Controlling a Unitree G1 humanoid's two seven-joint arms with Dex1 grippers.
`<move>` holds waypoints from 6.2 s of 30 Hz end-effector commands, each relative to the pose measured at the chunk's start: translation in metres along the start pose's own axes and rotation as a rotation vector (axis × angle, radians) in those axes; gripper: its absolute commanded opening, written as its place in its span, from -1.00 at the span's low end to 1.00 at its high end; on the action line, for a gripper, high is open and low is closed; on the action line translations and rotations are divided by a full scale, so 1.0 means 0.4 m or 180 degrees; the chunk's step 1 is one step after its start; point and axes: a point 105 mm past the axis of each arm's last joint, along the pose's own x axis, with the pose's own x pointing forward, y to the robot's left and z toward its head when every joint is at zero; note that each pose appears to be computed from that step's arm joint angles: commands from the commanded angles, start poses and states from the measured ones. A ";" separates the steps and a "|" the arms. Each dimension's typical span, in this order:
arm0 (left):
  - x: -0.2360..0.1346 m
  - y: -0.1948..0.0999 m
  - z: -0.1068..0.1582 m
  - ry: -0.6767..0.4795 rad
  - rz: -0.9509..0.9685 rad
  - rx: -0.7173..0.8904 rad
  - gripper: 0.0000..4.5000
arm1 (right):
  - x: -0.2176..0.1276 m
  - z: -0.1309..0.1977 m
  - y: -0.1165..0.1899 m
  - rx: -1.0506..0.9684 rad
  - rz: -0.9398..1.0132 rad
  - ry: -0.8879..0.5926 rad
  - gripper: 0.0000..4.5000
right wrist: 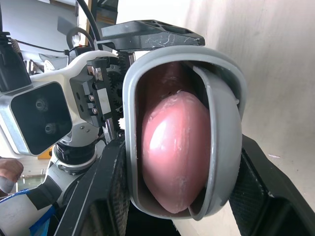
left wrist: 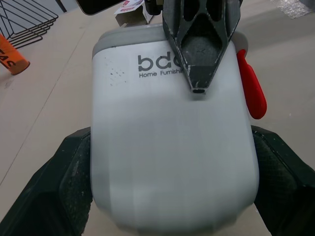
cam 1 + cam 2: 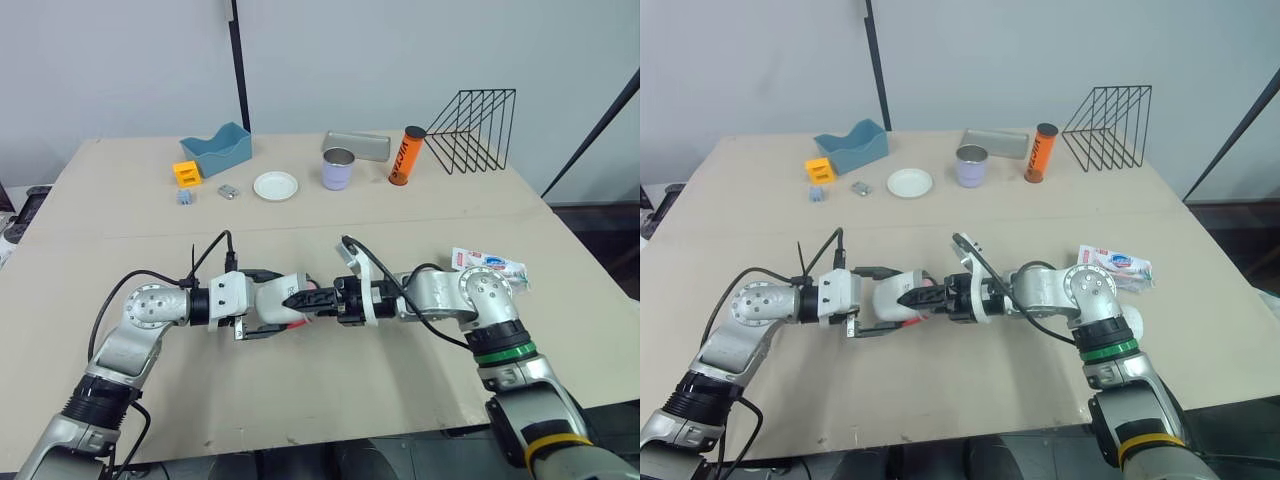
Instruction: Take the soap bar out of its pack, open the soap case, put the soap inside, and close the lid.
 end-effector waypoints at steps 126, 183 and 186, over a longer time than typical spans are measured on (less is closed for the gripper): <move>0.103 0.036 0.118 -0.0466 -0.0251 -0.0636 1.00 | -0.149 0.081 0.037 -0.4576 -0.1167 0.2080 -0.07; 0.156 0.033 0.104 -0.0353 -0.0294 -0.0630 -0.14 | -0.098 0.085 0.066 -0.4889 -0.1123 0.2060 -0.07; 0.156 0.034 0.100 -0.0335 -0.0264 -0.0606 -0.14 | -0.094 0.083 0.060 -0.4868 -0.1098 0.2024 -0.07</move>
